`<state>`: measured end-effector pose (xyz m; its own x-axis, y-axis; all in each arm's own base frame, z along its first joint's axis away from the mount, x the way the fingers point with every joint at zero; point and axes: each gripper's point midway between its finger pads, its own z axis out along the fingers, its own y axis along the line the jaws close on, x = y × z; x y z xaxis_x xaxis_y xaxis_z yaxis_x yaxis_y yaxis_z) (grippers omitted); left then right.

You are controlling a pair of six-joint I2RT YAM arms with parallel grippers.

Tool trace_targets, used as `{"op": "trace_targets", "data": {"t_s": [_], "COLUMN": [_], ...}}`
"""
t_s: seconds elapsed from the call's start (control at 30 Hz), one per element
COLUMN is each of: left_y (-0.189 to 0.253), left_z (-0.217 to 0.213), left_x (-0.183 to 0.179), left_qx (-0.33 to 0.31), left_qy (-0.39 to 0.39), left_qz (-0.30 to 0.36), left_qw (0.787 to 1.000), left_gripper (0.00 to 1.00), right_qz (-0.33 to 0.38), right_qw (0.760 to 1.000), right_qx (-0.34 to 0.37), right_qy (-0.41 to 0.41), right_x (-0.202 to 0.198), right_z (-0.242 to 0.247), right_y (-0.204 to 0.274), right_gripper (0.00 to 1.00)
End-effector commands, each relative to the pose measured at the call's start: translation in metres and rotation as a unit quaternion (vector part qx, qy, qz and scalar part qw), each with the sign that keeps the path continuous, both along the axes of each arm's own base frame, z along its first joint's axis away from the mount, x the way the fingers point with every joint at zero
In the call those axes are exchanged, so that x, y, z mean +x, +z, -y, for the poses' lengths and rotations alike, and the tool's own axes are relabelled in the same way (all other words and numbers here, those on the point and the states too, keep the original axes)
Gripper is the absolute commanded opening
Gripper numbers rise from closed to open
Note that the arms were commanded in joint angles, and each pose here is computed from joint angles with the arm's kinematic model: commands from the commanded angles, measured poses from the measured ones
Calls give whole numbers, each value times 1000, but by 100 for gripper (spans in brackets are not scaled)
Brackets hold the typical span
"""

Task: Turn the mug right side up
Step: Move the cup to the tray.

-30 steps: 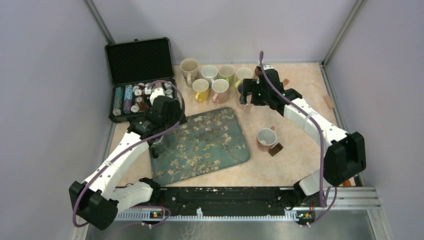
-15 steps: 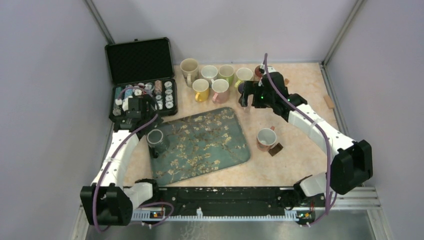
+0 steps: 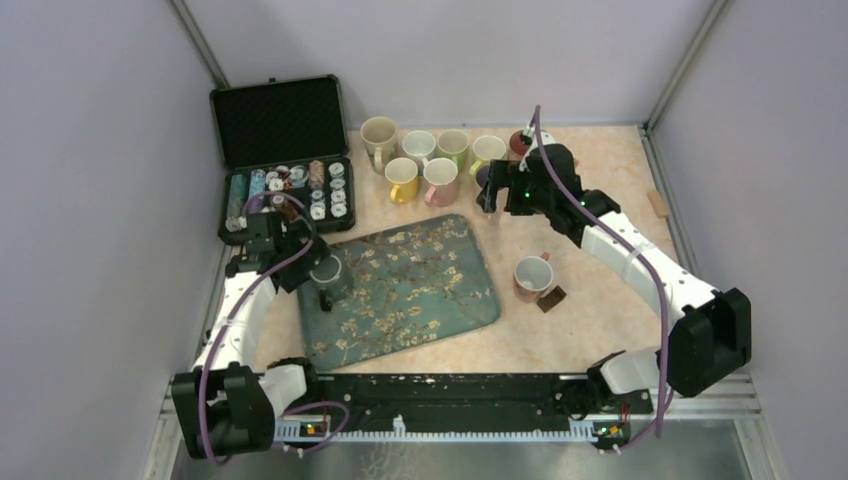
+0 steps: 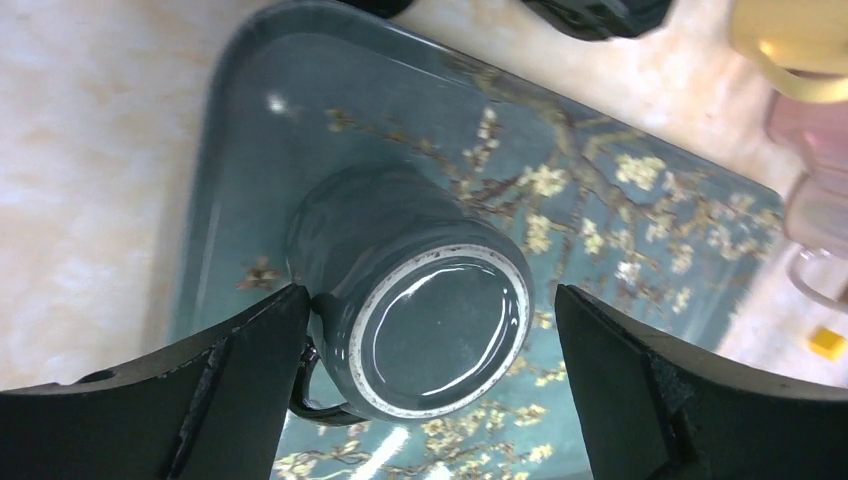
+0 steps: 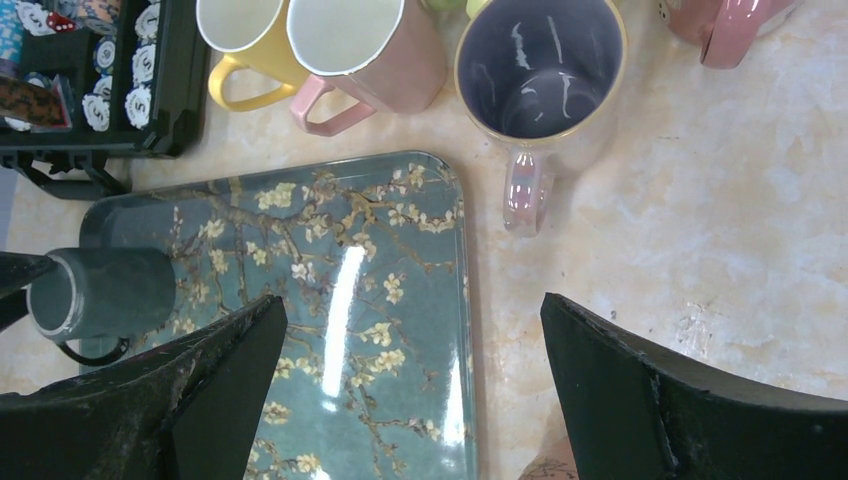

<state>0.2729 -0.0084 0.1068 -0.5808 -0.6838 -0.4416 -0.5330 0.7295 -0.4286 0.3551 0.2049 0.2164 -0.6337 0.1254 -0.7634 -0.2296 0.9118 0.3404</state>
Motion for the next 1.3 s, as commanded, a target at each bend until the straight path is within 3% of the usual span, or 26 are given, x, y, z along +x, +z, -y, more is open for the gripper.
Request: {"op": "trace_targets", "data": {"t_s": [0.0,0.43,0.87,0.97,1.27], "left_y": [21,11,1,-4,-18], "left_z": [33,101,121,124,131], "left_x": [15,2,-14,-14,-18], "left_qx": [-65,-9,120,139,148], "left_qy": [-66,-164,-205,-212,-223], "left_qz": [59,38,11,2,-14], "left_qw": [994,986,971,967,963], "left_gripper": [99,99,98,93,65], "right_qz": [29,33,36,37,37], "right_qw": [999,999,999,999,999], "right_qx": [16,21,24,25,26], "right_qy": [-2,-6,-7,-7,-8], "right_x": [-2,-8,-9,-9,-10], "right_z": [3,6,7,7,7], "right_y": [19,24,26,26,25], "right_gripper": [99,99,99,99,99]}}
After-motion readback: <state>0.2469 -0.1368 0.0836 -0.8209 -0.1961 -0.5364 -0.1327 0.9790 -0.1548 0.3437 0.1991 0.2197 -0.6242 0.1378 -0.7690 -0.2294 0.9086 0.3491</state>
